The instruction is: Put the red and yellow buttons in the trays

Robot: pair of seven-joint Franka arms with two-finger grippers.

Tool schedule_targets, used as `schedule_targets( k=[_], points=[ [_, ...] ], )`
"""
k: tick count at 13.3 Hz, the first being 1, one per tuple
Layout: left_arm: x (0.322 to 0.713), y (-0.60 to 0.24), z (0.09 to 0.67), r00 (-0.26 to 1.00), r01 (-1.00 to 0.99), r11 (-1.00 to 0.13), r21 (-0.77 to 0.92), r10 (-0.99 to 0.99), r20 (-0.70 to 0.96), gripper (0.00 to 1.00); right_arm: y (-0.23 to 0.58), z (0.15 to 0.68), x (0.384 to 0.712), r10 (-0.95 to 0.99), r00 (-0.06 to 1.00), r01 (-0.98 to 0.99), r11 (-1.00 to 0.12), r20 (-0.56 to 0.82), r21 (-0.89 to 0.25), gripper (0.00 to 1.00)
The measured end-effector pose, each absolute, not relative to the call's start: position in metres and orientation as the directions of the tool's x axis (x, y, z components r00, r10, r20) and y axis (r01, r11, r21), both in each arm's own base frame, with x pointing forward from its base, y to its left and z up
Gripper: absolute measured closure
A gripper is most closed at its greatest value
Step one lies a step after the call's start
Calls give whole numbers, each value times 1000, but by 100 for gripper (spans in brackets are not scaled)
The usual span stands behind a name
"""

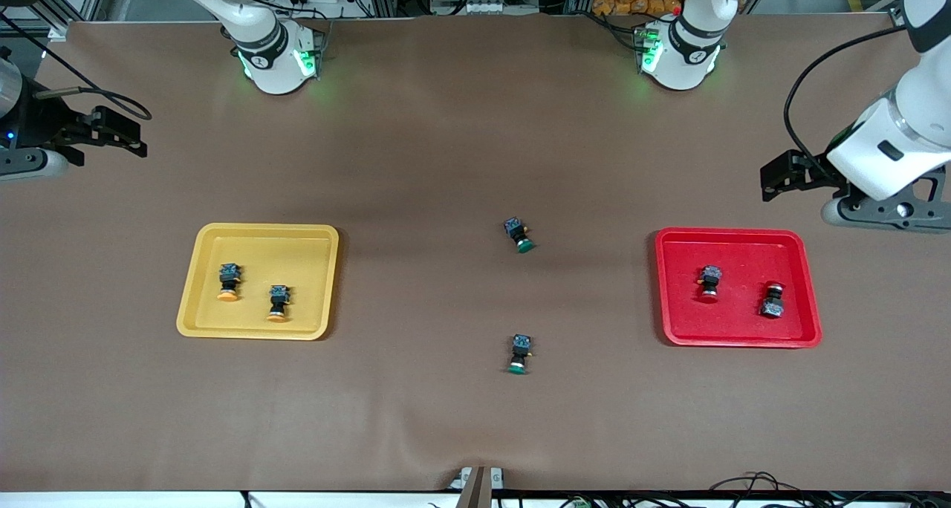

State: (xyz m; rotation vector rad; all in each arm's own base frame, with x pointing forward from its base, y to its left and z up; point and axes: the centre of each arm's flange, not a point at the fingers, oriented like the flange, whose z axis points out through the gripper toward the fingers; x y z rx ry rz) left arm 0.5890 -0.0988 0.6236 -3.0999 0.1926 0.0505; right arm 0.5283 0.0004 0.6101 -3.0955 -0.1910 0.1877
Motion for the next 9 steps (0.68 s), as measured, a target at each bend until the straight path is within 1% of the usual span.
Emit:
schedule_targets(
  k=[6,9],
  points=[
    [565,-93,637,993,-115,-992,-43,-115,5,0,3,610,528,129,984,124,-991,-120,-42,0],
    [552,-102,657,990,-129,-991,-44,-131,47,0,3,609,529,129,984,125,-991,-121,-42,0]
  ],
)
